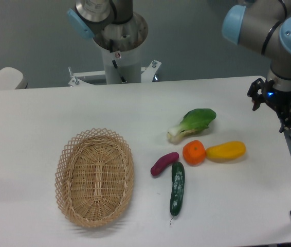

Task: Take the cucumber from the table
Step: 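Start moving the open gripper from its raised pose toward the cucumber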

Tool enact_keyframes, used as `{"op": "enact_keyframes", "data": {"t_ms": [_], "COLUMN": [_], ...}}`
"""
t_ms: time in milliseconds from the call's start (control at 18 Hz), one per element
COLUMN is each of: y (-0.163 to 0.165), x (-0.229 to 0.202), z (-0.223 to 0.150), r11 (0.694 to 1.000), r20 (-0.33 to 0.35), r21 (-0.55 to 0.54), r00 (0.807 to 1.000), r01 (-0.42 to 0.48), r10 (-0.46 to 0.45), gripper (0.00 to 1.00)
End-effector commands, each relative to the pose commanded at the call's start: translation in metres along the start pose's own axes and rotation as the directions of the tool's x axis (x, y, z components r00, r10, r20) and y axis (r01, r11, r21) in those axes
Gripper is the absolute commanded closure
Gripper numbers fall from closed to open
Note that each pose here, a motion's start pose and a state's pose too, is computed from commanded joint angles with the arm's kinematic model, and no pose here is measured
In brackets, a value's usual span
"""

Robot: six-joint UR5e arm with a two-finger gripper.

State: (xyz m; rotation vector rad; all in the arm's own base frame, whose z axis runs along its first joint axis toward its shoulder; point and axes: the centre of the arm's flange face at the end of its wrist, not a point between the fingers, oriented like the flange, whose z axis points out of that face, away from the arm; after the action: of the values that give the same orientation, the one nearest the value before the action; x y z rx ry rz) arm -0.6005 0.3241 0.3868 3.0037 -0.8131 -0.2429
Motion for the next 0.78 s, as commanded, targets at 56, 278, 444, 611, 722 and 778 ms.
{"op": "enact_keyframes", "data": {"t_ms": [56,278,444,611,722,778], "y": [-0.001,-0.005,-0.009,-0.016,-0.024,-0.029], "x": [0.0,0.0,0.001,0.0,-0.001,-0.001], "z": [0.001,0.0,0.002,0.003,0.006,0.007], "r11": [1.0,1.0,1.0,0.999,0.998,0.997], "r20": [0.0,0.002,-0.001,-0.001,-0.003,-0.005], "r21": [0.0,0.001,0.002,0.011,0.015,0.015], "r00": [1.0,1.0,1.0,0.999,0.998,0.997], "r01": [0.0,0.002,0.014,0.049,0.06,0.074], "r10": [0.0,-0.002,-0.014,-0.049,-0.06,-0.074], "gripper": [0.0,0.0,0.0,0.0,0.0,0.0]}}
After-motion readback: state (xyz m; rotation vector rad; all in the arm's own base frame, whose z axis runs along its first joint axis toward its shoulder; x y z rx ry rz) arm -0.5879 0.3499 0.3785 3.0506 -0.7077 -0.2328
